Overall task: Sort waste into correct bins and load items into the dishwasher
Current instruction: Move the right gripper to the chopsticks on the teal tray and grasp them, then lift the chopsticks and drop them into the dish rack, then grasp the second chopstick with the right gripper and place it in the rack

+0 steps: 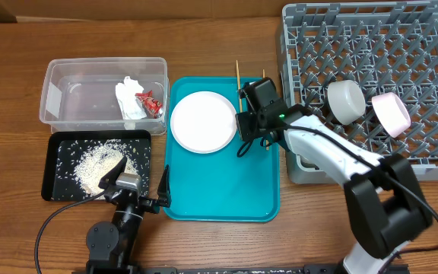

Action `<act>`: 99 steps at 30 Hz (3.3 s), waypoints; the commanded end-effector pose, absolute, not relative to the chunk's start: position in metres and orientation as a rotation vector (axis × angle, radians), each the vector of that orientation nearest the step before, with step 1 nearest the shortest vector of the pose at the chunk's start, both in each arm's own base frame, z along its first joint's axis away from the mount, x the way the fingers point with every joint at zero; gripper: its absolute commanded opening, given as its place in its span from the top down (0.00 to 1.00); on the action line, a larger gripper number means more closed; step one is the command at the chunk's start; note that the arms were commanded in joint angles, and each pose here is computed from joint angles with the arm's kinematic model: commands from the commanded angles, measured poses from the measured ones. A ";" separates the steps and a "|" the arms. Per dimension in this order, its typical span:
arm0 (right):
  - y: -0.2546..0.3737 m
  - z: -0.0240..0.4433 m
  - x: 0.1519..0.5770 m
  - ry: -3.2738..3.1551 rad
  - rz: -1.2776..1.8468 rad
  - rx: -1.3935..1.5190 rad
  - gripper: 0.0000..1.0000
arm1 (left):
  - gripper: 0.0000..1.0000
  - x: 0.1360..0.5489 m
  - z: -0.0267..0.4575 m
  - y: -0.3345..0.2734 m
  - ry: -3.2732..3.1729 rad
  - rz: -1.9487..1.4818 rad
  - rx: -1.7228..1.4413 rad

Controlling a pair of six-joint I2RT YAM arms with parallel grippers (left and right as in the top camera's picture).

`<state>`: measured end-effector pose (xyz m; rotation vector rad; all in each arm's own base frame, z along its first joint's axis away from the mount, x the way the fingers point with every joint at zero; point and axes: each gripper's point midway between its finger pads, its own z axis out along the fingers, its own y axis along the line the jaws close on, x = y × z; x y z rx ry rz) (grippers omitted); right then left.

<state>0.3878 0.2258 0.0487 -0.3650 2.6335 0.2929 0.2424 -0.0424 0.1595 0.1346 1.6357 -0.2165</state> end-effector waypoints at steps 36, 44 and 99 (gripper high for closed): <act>0.176 0.181 0.412 2.409 0.155 -0.143 0.96 | 0.00 0.242 0.160 -0.043 1.628 -0.209 0.151; 0.096 0.146 0.411 2.557 -0.077 0.018 0.96 | 0.00 0.242 0.160 -0.043 1.628 -0.209 0.151; 0.186 0.004 0.380 2.838 -0.060 -0.234 0.96 | 0.00 0.242 0.160 -0.043 1.628 -0.208 0.151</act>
